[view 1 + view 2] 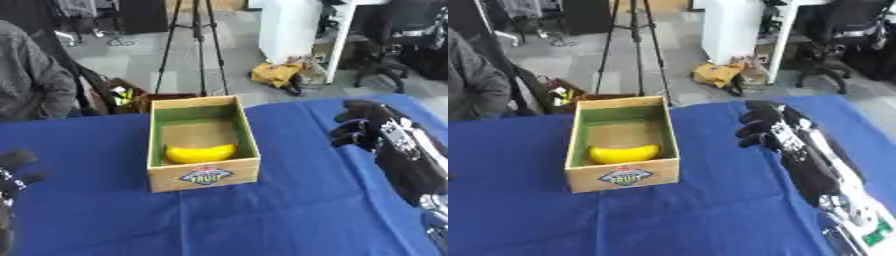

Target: Pick up objects on the table and place them in the box.

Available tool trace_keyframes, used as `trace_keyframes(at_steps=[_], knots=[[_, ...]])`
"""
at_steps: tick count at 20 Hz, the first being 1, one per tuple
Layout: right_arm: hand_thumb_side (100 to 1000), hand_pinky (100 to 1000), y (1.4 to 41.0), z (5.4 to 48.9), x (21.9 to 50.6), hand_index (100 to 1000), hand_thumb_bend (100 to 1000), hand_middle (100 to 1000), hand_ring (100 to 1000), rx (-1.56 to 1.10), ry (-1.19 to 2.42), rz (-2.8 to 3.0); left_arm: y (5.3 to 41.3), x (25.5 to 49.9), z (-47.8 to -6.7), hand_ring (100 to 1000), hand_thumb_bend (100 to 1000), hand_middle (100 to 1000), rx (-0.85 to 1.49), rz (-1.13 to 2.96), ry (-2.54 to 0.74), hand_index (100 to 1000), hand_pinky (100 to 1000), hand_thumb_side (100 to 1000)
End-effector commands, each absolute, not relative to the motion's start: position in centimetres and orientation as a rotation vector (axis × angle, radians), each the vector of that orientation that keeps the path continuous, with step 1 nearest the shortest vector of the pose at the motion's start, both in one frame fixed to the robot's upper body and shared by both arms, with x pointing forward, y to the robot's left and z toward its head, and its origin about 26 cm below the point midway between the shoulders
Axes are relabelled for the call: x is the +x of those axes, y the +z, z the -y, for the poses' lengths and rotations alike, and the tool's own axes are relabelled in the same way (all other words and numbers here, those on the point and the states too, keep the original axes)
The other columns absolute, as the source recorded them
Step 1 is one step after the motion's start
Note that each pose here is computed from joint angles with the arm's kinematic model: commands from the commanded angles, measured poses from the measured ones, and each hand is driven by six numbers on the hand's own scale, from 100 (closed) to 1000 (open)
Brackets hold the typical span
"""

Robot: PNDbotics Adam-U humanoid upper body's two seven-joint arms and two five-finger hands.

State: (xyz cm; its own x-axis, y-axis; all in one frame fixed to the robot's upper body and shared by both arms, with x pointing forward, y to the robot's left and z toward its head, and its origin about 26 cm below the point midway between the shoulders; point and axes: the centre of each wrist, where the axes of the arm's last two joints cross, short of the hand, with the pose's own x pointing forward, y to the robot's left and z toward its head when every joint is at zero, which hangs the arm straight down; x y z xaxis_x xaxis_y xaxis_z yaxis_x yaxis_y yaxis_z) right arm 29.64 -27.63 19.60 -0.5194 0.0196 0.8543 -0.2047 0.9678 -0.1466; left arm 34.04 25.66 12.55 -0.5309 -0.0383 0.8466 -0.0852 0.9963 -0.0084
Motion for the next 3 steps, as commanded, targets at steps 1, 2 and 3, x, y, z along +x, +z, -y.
trace_keyframes(at_steps=[1,2,3], knots=[[660,608,19.65,27.45,29.60,795,191,641,626,0.149,0.243,2.090,13.18,34.05,-26.19,831,572,594,0.101,2.150,0.056,722,676,953],[661,608,19.35,27.34,29.68,794,191,640,624,0.156,0.235,2.077,13.11,34.03,-26.18,831,572,594,0.100,2.148,0.058,723,676,953],[662,606,19.03,27.20,29.76,792,189,636,621,0.165,0.229,2.064,13.00,34.01,-26.16,830,572,593,0.098,2.144,0.058,724,676,954]])
